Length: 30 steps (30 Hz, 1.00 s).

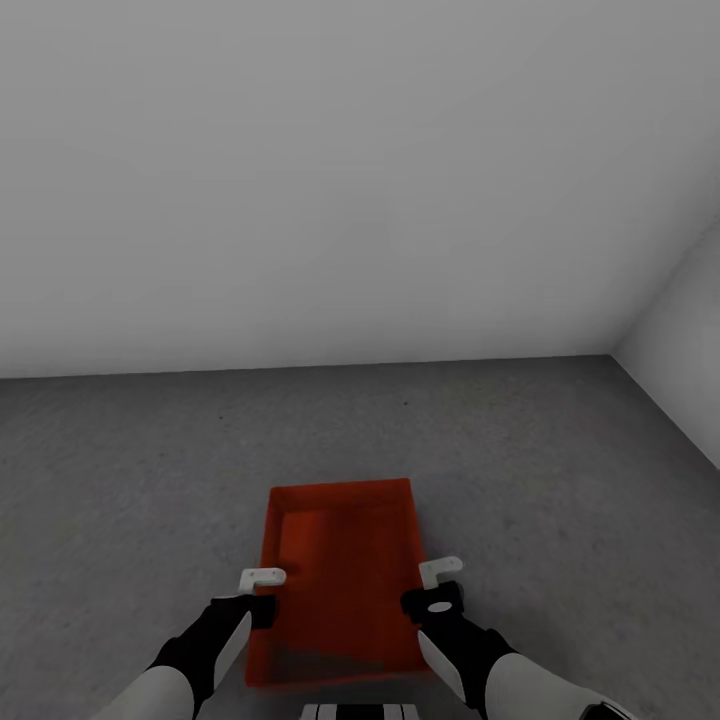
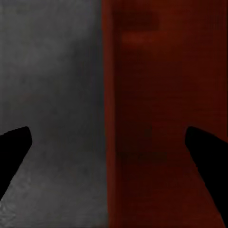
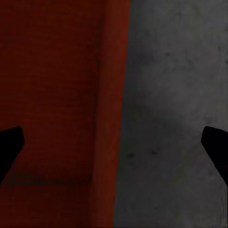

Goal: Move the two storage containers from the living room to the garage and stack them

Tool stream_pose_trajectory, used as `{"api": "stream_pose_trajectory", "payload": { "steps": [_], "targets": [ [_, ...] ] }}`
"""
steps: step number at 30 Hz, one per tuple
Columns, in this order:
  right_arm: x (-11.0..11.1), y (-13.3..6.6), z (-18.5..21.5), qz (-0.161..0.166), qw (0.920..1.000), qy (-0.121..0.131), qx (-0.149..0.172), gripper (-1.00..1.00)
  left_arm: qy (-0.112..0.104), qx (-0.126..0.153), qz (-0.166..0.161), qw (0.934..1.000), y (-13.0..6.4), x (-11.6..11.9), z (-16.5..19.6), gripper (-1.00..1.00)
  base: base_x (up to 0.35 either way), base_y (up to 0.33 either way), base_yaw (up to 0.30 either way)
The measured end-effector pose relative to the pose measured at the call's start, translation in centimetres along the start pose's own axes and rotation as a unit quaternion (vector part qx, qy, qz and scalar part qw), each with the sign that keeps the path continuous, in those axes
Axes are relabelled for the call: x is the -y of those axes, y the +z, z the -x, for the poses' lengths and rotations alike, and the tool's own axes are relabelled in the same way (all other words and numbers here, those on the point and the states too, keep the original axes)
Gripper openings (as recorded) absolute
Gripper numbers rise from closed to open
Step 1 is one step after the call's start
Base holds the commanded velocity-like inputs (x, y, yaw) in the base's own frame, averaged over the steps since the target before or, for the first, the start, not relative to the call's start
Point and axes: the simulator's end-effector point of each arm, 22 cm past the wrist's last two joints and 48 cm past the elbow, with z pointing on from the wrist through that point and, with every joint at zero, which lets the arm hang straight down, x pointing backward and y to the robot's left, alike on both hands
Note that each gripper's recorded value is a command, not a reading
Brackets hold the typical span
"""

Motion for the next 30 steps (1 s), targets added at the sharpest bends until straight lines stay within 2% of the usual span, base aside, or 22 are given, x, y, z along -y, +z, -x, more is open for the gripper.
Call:
{"api": "stream_pose_trajectory", "payload": {
  "steps": [30],
  "targets": [
    [0.11,0.03,0.05,0.0,1.0,0.001,0.001,1.0,-0.002,0.001,-0.002,1.0,-0.03,0.21,0.1,1.0,0.0,0.0,0.0]
  ]
}}
